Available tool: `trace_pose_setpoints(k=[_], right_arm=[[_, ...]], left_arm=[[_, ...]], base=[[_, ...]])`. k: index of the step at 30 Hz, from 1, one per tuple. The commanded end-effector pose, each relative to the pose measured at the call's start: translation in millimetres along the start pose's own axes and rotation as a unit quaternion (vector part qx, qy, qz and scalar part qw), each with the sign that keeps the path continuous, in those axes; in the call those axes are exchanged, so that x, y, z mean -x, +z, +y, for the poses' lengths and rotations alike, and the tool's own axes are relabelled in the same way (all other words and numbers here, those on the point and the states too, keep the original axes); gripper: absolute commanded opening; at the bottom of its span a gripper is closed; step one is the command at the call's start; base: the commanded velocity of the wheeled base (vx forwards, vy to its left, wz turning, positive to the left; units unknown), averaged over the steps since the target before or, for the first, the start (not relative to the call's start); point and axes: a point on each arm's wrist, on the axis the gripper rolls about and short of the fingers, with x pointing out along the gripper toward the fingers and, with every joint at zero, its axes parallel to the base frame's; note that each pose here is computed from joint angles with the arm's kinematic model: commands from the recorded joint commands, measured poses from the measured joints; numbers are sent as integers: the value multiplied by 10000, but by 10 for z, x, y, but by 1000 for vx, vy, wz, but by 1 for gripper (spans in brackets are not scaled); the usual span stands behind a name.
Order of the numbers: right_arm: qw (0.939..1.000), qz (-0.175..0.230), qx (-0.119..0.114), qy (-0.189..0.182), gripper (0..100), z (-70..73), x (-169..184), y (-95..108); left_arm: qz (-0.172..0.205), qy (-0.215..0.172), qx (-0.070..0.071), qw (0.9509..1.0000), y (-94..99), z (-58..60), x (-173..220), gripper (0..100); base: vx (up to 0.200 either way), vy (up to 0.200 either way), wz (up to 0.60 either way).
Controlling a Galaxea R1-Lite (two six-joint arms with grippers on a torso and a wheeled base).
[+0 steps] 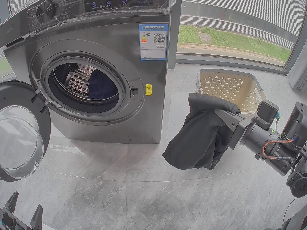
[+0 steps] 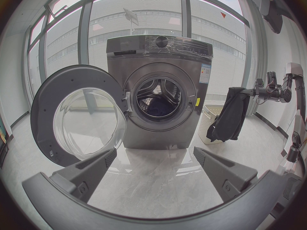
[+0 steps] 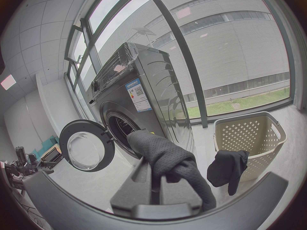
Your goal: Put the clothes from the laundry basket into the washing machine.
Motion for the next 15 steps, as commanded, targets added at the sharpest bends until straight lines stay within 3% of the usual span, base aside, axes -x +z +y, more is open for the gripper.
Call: trace_pose_setpoints(k=[1, 14, 15], right_arm=[[10000, 12, 2, -3, 0, -1, -9, -9], [10000, 21, 3, 3, 0, -1, -9, -15], [10000, 13, 2, 4, 0, -1, -9, -13]], left_arm=[[61, 7, 4, 10000, -36, 1, -9, 100], [61, 7, 4, 10000, -36, 1, -9, 100], [61, -1, 4, 10000, -36, 1, -9, 100]], base=[[0, 200, 0], [0, 200, 0], [0, 0, 0]])
